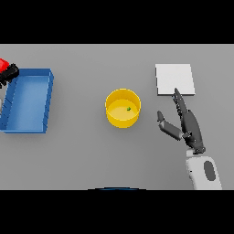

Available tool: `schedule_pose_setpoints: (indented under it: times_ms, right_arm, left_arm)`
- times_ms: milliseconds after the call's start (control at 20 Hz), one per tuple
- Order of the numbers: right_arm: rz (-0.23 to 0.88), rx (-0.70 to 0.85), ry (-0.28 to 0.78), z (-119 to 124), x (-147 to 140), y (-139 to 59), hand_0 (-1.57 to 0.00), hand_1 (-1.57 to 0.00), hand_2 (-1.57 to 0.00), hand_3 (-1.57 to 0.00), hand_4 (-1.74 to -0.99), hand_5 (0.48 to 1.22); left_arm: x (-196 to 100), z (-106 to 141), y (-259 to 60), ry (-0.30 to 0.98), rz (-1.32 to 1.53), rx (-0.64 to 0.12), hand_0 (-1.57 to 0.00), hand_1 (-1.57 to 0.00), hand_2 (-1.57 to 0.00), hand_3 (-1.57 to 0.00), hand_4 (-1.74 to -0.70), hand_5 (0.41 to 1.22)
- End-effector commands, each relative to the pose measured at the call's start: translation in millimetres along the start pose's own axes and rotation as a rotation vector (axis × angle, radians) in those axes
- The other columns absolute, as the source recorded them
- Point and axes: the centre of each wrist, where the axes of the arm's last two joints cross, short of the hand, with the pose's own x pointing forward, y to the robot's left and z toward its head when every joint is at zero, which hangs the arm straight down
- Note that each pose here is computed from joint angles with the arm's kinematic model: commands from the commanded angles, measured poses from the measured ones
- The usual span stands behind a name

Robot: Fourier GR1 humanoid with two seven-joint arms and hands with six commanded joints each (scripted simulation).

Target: Pick up the red beaker and tilt it to pour out 1 green nut into yellow bowl. Pick up the yellow bowl and place it on the metallic measuring scale.

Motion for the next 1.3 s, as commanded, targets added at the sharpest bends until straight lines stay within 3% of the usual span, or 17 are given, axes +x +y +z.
schedule_pose_setpoints:
  times_ms: [0, 100, 200, 300, 400, 550, 800, 950, 1050, 1150, 1250]
  right_arm:
    - [0.002, 0.006, -0.006, 0.2, 0.7, -0.2, 0.00, 0.00, 0.00, 0.00, -1.325, 0.731]
    - [0.005, 0.003, -0.007, 1.5, -0.7, -0.7, 0.00, 0.00, 0.00, 0.00, -1.320, 0.729]
    - [0.006, 0.003, -0.010, 2.0, 1.2, -1.8, 0.00, 0.00, 0.00, 0.00, -1.320, 0.726]
    - [-0.003, 0.000, -0.010, -2.2, 3.0, -1.0, 0.00, 0.00, 0.00, 0.00, -1.318, 0.725]
    - [-0.001, 0.004, -0.011, 1.8, 0.2, -1.4, 0.00, 0.00, 0.00, 0.00, -1.315, 0.724]
    - [0.016, 0.002, -0.002, 3.5, -1.5, 1.3, 0.00, 0.00, 0.00, 0.00, -1.307, 0.717]
    - [0.031, 0.007, 0.010, -3.0, 5.6, 4.4, 0.00, 0.00, 0.00, 0.00, -1.277, 0.704]
    - [0.186, 0.017, 0.012, -13.1, 18.3, 2.4, 0.00, 0.00, 0.00, 0.00, -1.222, 0.662]
    - [0.210, 0.128, -0.063, -22.6, 23.6, 2.4, -0.01, 0.00, 0.00, 0.00, -1.167, 0.672]
    - [0.262, 0.244, -0.118, -36.4, 34.2, 3.0, -0.01, 0.00, 0.00, 0.00, -1.202, 0.683]
    - [0.401, 0.338, -0.137, -52.8, 45.8, 3.0, 0.00, 0.00, 0.00, 0.00, -1.254, 0.666]
  left_arm:
    - [-1.7, 4.4, 0.5, -0.013, 0.019, -0.035, -1.57, -1.52, -1.41, -0.85, -1.13, 0.779]
    - [-3.1, 8.0, 6.0, -0.031, 0.051, -0.096, -1.23, -1.04, -0.93, -0.58, -0.97, 0.735]
    - [2.0, 14.0, 7.7, -0.079, 0.046, -0.146, -0.79, -0.66, -0.60, -0.37, -0.88, 0.701]
    - [3.9, 15.9, 12.6, -0.083, 0.015, -0.167, -0.50, -0.42, -0.38, -0.24, -0.83, 0.678]
    - [0.2, 12.6, 8.0, -0.060, -0.036, -0.181, -0.32, -0.27, -0.24, -0.15, -0.79, 0.659]
    - [0.7, 10.6, 7.9, -0.052, -0.065, -0.187, -0.16, -0.14, -0.12, -0.08, -0.77, 0.655]
    - [4.2, 18.7, -0.3, -0.085, -0.063, -0.142, -0.05, -0.04, -0.04, -0.02, -0.73, 0.661]
    - [-0.9, 18.5, 1.5, -0.100, -0.040, -0.124, -0.03, -0.02, -0.02, -0.01, -0.72, 0.675]
    - [2.8, 19.2, 1.6, -0.108, -0.019, -0.126, -0.02, -0.01, -0.01, -0.01, -0.72, 0.685]
    - [4.1, 18.4, 0.2, -0.128, -0.013, -0.127, -0.01, -0.01, -0.01, 0.00, -0.73, 0.700]
    - [2.1, 19.6, -3.4, -0.127, -0.008, -0.131, -0.01, -0.01, 0.00, 0.00, -0.74, 0.709]
